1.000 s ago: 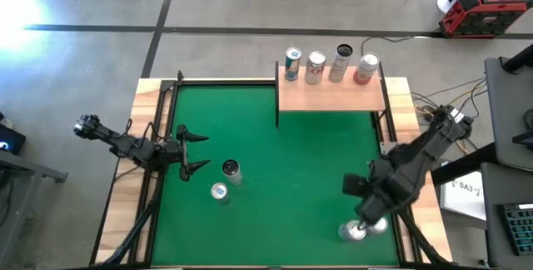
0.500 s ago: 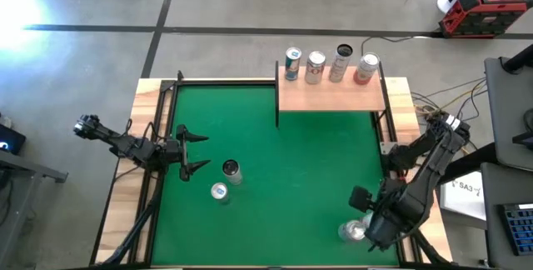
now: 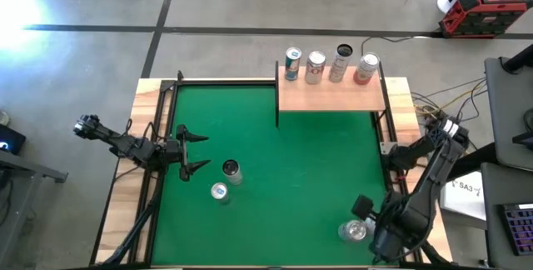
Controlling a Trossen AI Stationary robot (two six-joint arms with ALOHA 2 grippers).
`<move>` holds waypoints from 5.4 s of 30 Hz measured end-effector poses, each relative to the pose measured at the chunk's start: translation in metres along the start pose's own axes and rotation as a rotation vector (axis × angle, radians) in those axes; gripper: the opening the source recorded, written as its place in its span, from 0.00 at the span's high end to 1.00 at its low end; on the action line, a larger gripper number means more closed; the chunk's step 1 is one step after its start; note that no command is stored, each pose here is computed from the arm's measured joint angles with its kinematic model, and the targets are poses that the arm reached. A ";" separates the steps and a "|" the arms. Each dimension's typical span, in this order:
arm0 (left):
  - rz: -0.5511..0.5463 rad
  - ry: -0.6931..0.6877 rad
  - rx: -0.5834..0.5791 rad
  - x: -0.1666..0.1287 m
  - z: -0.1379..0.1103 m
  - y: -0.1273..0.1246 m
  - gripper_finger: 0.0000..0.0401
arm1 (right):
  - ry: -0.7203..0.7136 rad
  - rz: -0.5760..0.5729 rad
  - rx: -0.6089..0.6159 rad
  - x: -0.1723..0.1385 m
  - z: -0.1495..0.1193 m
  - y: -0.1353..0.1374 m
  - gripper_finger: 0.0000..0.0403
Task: Place canned beverage on shelf
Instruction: Put the pink-white soda can on the shelf aligned with the other pink-white soda can
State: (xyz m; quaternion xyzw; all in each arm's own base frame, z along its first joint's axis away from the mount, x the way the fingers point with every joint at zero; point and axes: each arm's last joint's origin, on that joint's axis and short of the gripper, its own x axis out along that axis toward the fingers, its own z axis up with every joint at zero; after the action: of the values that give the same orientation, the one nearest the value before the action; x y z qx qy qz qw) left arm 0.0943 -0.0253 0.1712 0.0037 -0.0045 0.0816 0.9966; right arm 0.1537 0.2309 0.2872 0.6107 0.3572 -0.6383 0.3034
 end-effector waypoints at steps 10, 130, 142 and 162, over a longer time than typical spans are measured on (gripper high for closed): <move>0.000 0.001 0.000 0.000 0.000 0.000 0.10 | -0.062 0.006 -0.002 0.013 -0.007 -0.001 0.07; 0.000 0.003 0.002 0.000 0.000 0.000 0.10 | -0.363 0.301 -0.741 0.028 0.107 0.264 0.25; 0.000 0.004 0.003 0.000 0.000 0.000 0.10 | -0.393 0.298 -0.735 0.038 0.103 0.272 0.19; 0.000 0.004 0.003 0.000 0.000 0.000 0.10 | -0.540 0.360 -0.727 0.038 0.089 0.263 0.01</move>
State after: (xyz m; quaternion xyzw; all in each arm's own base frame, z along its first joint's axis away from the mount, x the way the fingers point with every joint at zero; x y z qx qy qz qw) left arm 0.0943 -0.0253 0.1708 0.0049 -0.0024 0.0816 0.9967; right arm 0.3172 0.0120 0.2268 0.3297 0.3541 -0.5454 0.6845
